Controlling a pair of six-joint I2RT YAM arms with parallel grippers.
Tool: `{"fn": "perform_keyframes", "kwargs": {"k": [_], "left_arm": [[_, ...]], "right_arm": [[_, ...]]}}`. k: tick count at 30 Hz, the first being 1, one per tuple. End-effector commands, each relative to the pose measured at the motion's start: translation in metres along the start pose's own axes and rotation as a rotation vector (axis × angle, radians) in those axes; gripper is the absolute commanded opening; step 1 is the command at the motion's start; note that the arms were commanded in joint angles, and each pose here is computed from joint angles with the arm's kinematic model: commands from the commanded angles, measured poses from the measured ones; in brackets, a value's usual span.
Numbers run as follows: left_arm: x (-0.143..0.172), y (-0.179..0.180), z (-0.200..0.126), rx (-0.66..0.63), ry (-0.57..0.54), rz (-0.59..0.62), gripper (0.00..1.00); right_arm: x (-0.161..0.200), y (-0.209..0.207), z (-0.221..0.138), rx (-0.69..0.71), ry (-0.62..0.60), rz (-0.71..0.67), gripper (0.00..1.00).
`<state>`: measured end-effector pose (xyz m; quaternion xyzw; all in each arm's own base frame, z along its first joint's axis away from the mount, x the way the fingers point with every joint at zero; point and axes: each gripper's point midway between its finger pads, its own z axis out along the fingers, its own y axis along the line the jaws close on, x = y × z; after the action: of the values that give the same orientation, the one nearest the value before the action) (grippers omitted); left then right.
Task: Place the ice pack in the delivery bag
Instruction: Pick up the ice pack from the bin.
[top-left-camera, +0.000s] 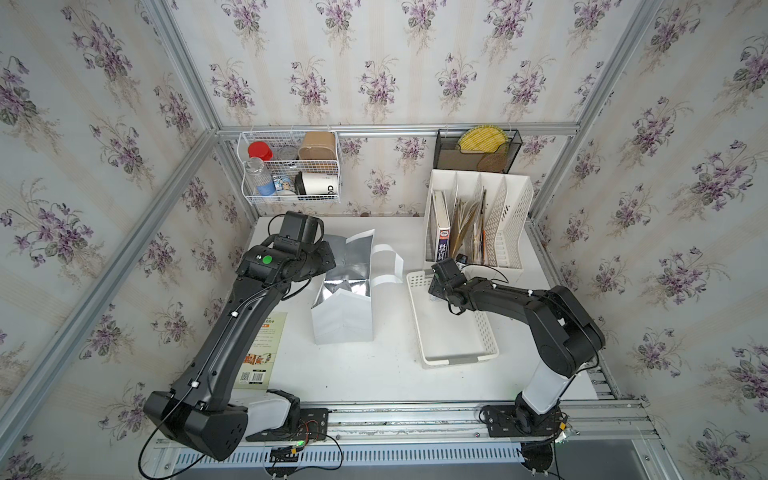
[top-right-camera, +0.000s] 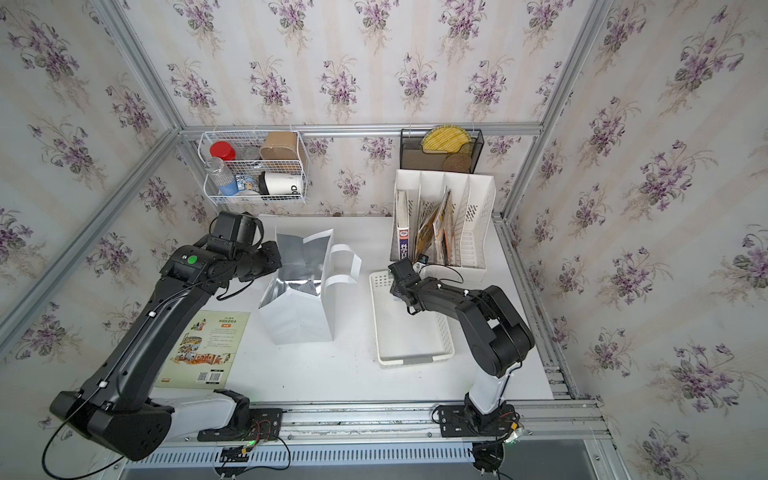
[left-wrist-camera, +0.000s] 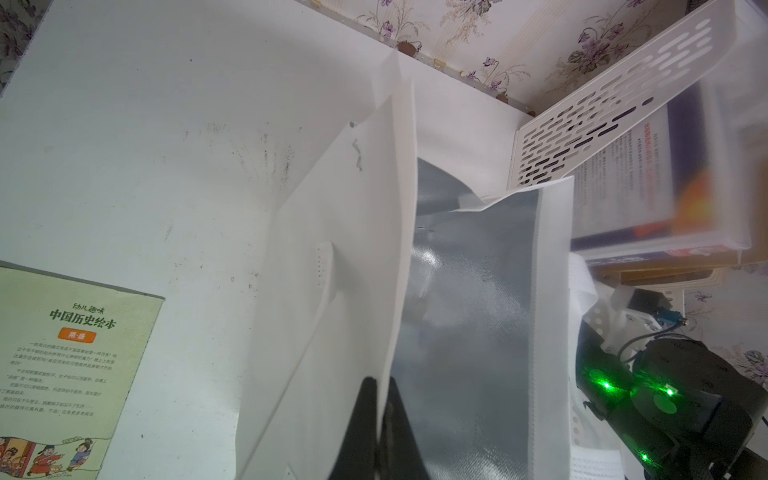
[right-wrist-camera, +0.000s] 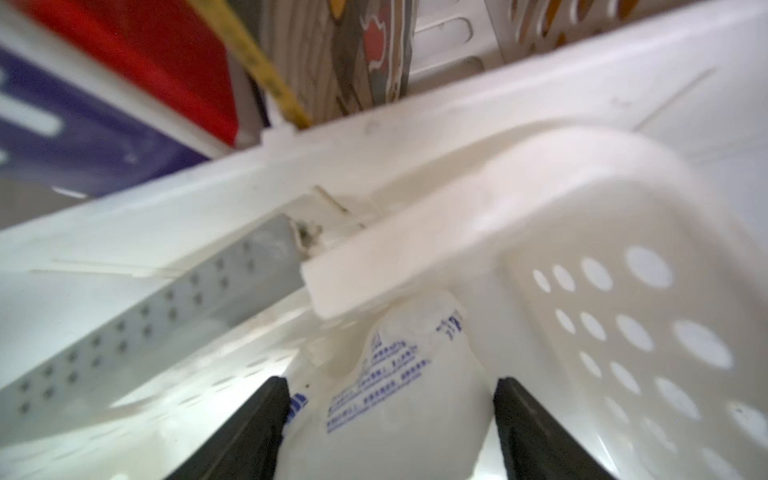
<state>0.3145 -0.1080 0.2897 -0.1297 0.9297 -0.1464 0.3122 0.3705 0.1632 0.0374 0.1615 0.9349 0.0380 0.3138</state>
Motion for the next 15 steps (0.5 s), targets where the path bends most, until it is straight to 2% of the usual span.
{"fn": "perform_keyframes", "kwargs": {"k": [1, 9, 15], "left_arm": [[-0.005, -0.001, -0.002, 0.006, -0.024, -0.003, 0.0], [-0.005, -0.001, -0.001, 0.003, -0.026, -0.003, 0.0], [-0.005, 0.0, -0.001, 0.002, -0.029, -0.005, 0.0]], "right_arm": [[0.019, -0.008, -0.004, -0.007, 0.067, -0.054, 0.78], [0.03, -0.012, -0.042, -0.145, 0.057, -0.128, 0.73], [0.017, -0.029, -0.069, -0.095, 0.017, -0.047, 0.93]]}}
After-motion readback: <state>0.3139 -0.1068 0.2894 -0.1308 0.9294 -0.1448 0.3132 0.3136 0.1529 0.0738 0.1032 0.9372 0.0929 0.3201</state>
